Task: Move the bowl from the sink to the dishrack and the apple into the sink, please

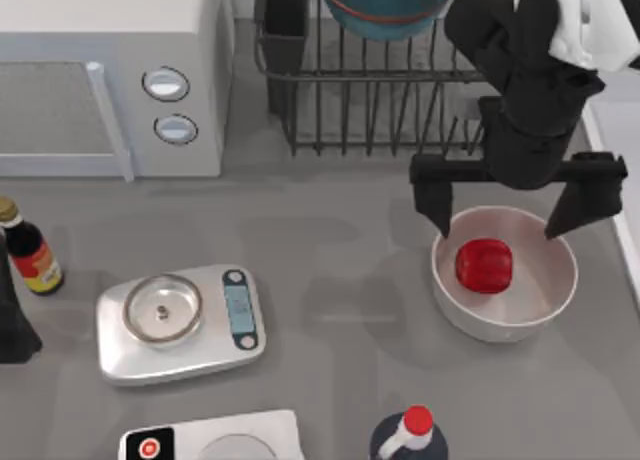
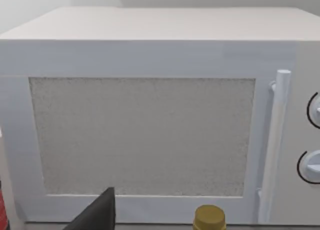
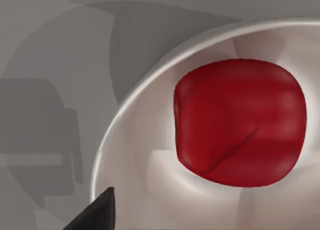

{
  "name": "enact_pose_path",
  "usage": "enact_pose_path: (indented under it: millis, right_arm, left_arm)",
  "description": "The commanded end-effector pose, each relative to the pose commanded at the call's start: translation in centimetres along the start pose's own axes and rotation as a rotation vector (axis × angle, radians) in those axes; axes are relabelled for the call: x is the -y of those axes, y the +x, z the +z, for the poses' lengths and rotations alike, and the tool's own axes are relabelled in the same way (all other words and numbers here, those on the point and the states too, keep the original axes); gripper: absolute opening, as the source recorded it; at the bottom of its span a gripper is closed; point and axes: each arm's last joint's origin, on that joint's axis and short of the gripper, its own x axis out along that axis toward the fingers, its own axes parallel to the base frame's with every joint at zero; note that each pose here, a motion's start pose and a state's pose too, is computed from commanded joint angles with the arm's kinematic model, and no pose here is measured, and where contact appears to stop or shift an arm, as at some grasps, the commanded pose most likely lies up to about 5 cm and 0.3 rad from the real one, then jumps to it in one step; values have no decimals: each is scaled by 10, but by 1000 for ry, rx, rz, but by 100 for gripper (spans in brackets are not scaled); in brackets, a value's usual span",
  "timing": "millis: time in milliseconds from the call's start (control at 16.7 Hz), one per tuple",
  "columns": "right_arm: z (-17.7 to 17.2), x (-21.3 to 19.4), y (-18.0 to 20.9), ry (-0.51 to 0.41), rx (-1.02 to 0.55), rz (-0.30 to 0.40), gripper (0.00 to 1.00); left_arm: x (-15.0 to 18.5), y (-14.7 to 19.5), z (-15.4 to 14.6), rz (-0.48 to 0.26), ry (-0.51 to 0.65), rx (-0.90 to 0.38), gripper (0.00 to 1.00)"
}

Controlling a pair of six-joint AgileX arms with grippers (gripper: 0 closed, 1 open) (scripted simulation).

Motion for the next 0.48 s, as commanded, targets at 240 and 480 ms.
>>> enact_pose_path:
  millis: [240,480]
  right_arm:
    - [1,2,14,6,-9,-3,100]
    - [4,-1,63,1,4,2,100]
  left_arm:
    - [0,0,0,0,0,0,100]
    - [0,0,0,0,0,0,100]
